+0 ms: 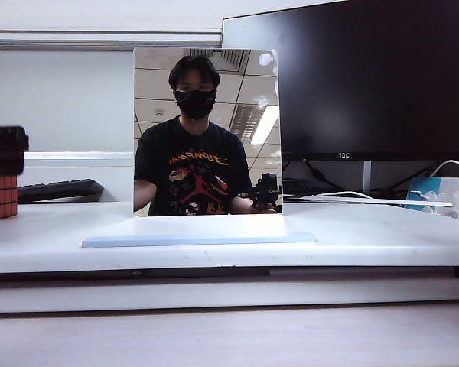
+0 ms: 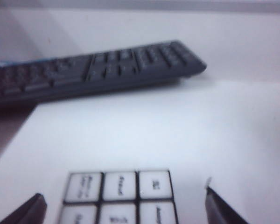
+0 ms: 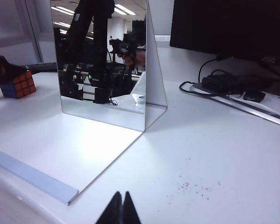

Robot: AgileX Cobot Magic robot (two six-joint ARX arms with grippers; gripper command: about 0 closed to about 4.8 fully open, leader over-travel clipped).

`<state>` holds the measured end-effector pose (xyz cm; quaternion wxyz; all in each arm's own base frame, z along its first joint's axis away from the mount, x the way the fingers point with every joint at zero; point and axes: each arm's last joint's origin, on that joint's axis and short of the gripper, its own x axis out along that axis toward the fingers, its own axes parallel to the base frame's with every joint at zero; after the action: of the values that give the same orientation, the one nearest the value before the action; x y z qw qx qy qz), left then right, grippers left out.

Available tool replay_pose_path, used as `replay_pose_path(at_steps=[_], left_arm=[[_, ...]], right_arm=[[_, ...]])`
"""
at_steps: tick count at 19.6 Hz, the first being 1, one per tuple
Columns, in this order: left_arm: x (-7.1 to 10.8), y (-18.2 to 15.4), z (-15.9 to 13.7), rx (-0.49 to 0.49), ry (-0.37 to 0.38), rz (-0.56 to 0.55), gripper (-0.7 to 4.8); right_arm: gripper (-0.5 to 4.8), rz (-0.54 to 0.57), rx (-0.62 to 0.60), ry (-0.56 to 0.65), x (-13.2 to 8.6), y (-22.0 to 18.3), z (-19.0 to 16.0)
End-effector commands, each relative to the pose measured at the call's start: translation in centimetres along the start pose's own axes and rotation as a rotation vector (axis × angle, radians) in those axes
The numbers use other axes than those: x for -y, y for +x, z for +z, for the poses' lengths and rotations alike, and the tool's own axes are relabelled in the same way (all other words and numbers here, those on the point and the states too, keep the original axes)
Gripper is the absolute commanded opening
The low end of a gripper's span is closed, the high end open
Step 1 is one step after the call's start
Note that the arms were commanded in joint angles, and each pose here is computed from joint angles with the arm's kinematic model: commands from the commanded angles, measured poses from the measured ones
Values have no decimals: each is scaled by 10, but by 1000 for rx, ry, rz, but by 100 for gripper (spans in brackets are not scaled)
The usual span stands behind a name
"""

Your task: Move the the Rubik's Cube near the mirror.

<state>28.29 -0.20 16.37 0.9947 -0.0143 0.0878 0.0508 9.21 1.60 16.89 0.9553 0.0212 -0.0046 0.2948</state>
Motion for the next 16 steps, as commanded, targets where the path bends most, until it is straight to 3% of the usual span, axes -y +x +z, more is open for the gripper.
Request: replay_pose_path(at_steps=[1,3,6,8,11,15,16], left_arm=[[0,6,-7,-39,12,4,479],[0,7,-12,-75,16,17,479],[0,6,-13,-94,16,15,177],[1,6,-13,-92,9,-15,107],[8,4,-9,-82,-14,-143,46],[27,-12,7,-92,-75,-295,46],[32,-18,10,-121,-66,-312,17]], right_arm=[[-1,-2,5,-1,0,0,-1],[-1,-4,8,-4,0,0,0],[-1,-18,12,-6,1,0,0],[-1,-25,13,-6,1,0,0],[-1,-24,12,-6,1,0,0],[-1,-29,13,-6,1,0,0],[-1,-37,14,-8,1,0,0]])
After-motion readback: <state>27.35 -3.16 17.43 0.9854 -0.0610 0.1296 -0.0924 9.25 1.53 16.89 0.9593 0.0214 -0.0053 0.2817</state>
